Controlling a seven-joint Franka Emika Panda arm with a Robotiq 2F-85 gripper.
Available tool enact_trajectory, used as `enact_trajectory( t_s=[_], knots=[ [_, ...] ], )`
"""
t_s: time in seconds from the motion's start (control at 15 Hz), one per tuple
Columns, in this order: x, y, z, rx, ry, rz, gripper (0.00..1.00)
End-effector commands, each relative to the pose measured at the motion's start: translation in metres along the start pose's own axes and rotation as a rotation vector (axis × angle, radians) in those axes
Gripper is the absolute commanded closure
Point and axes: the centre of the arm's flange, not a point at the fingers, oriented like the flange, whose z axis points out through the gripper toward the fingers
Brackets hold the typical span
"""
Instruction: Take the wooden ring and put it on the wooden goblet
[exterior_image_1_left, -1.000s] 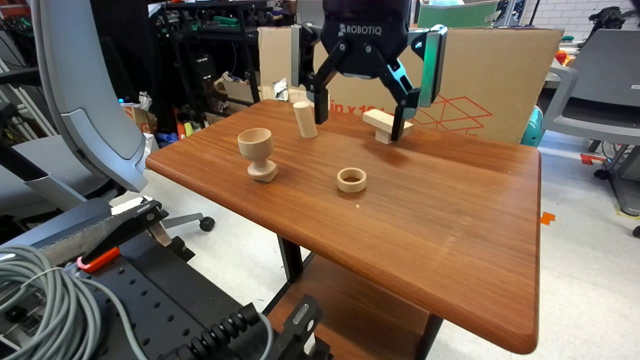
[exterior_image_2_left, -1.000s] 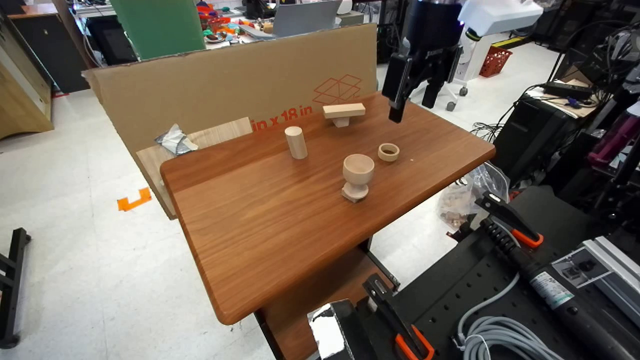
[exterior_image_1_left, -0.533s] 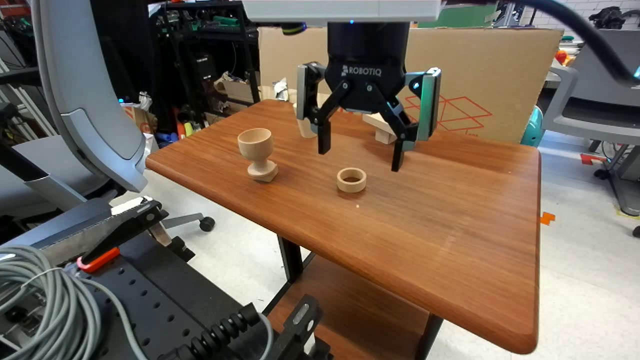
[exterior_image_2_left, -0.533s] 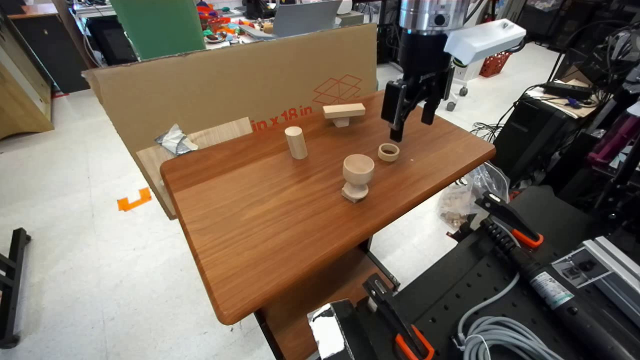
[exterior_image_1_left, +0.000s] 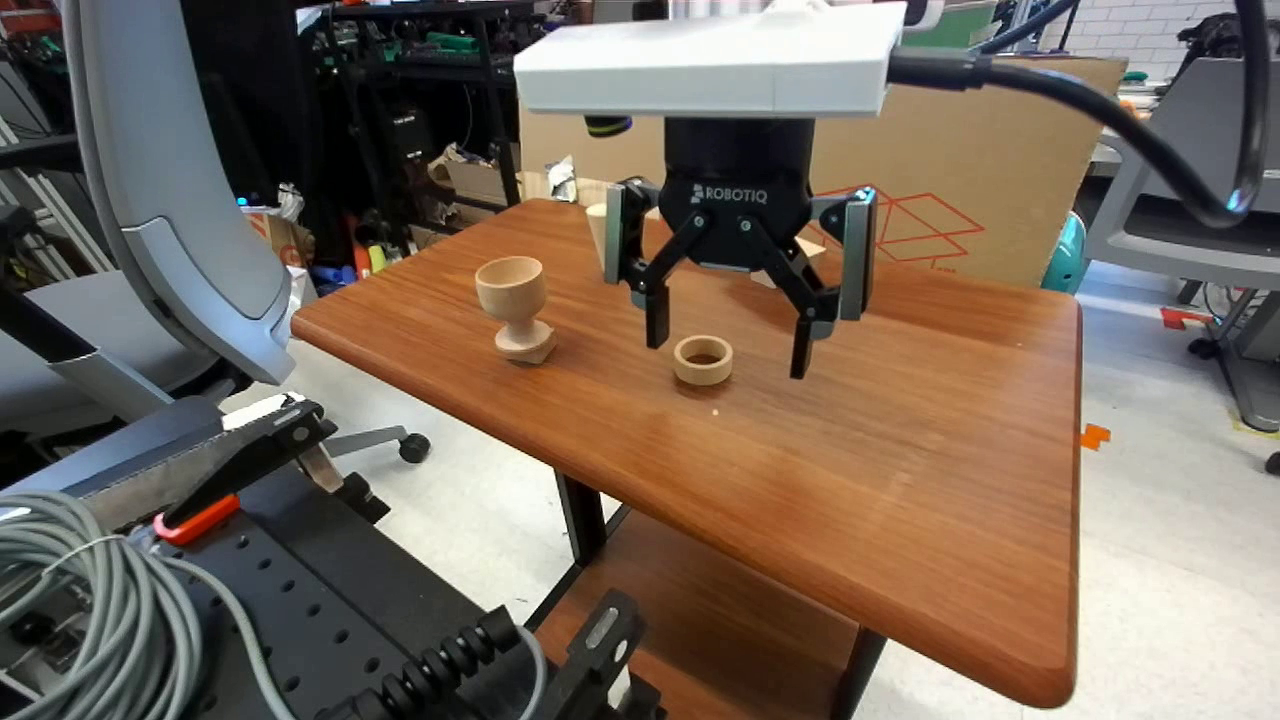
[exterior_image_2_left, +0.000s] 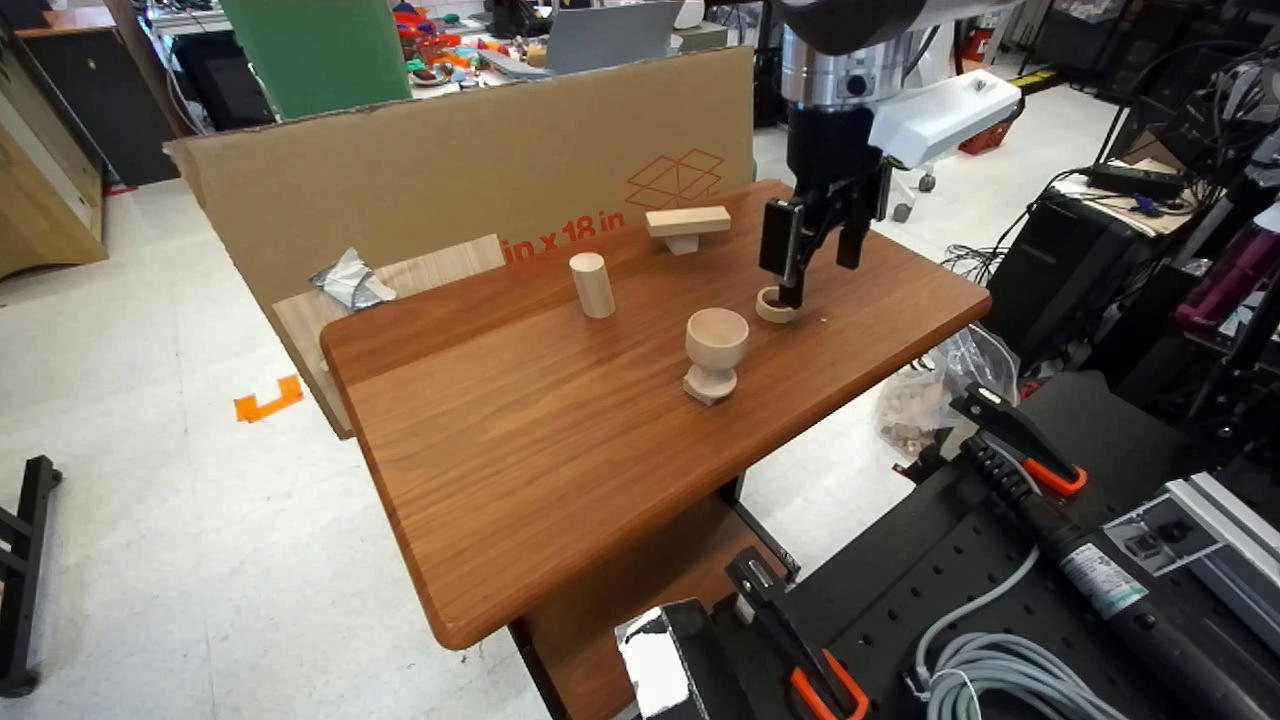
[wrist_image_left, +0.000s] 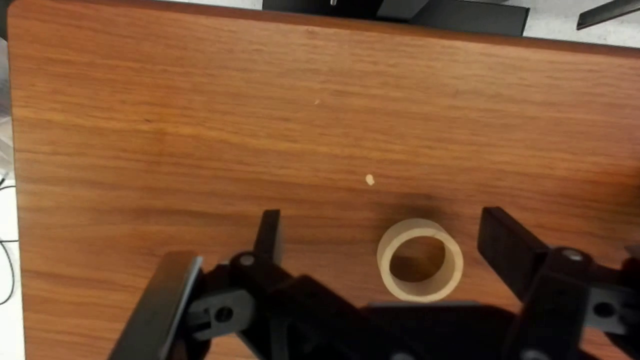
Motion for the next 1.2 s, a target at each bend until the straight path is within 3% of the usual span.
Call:
enact_trajectory(
  t_s=[0.0,1.13],
  knots=[
    [0.011,-0.007,0.002,-0.006,-0.034,-0.027,0.0],
    [0.026,-0.015,0.026,-0.031,-0.055,-0.089,0.0]
  ],
)
